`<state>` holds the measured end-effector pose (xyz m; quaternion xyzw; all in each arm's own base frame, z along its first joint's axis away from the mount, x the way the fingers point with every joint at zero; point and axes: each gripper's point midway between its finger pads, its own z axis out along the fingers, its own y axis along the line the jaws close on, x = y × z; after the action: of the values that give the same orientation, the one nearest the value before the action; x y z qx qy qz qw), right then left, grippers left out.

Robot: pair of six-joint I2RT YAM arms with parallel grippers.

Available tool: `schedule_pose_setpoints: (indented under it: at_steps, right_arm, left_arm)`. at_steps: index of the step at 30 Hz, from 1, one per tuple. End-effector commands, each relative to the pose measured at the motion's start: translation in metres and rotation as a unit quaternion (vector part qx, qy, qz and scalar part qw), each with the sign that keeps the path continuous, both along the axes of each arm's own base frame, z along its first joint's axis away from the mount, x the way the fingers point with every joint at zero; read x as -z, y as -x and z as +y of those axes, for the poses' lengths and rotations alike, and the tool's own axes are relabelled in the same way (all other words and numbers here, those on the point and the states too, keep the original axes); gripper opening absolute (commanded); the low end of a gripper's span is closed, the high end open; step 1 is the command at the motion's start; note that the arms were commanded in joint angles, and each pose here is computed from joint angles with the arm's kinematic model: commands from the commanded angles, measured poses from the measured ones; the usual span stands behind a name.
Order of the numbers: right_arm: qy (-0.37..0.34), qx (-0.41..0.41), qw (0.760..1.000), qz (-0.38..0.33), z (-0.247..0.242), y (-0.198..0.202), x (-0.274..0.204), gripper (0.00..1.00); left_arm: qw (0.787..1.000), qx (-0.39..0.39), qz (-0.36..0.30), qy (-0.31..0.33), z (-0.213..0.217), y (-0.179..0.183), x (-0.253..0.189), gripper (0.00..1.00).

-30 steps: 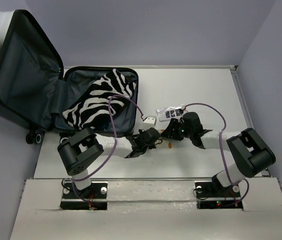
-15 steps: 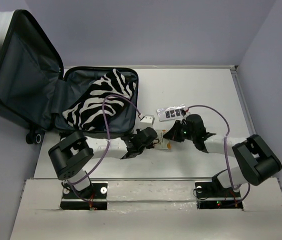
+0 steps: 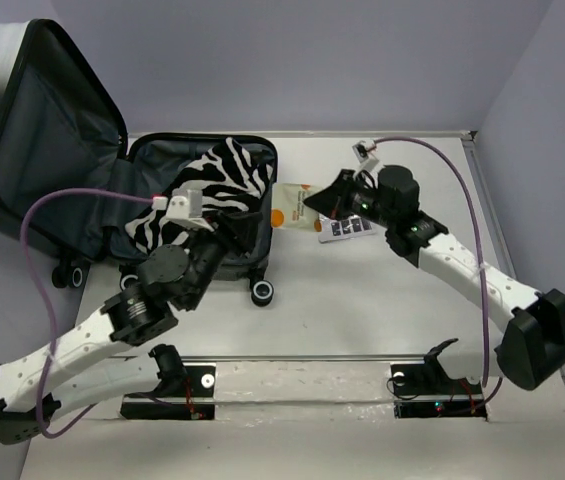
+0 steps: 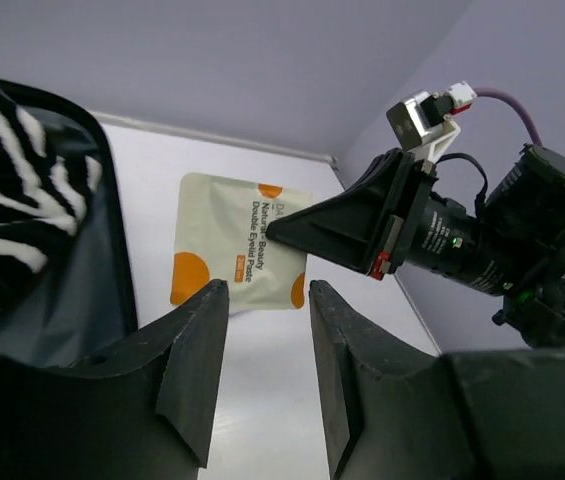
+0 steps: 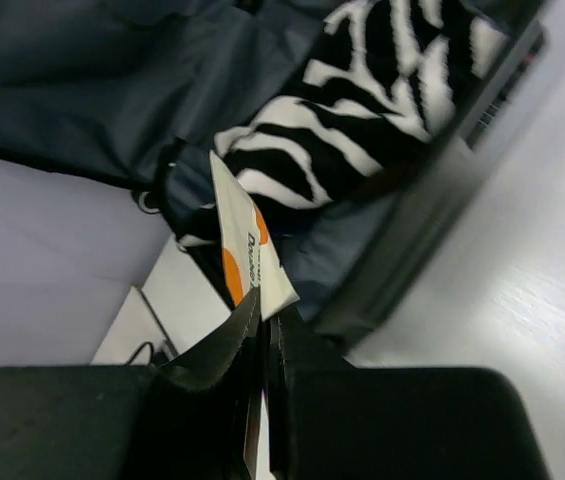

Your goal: Pack the luggage

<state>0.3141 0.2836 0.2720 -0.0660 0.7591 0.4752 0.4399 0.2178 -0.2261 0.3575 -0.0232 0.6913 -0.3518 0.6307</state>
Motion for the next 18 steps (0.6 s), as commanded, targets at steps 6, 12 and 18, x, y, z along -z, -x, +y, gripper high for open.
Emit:
schedule_pose_setpoints:
  at_steps: [6, 12, 18]
  right_arm:
    - [-0.007, -0.114, 0.993, -0.010, 0.150, -0.035, -0.029, 0.07]
    - [-0.020, -0.153, 0.988, 0.014, 0.228, -0.075, -0.012, 0.96]
    - [0.065, -0.070, 0.995, -0.004, 0.176, -0.100, 0.003, 1.00]
  left_arm:
    - [0.991, -0.125, -0.009, -0.053, 0.096, 0.010, -0.019, 0.64]
    - [0.976, -0.205, -0.005, -0.075, 0.148, 0.015, -0.007, 0.72]
    - [0.975, -0.208, -0.005, -0.081, 0.150, 0.016, 0.005, 0.75]
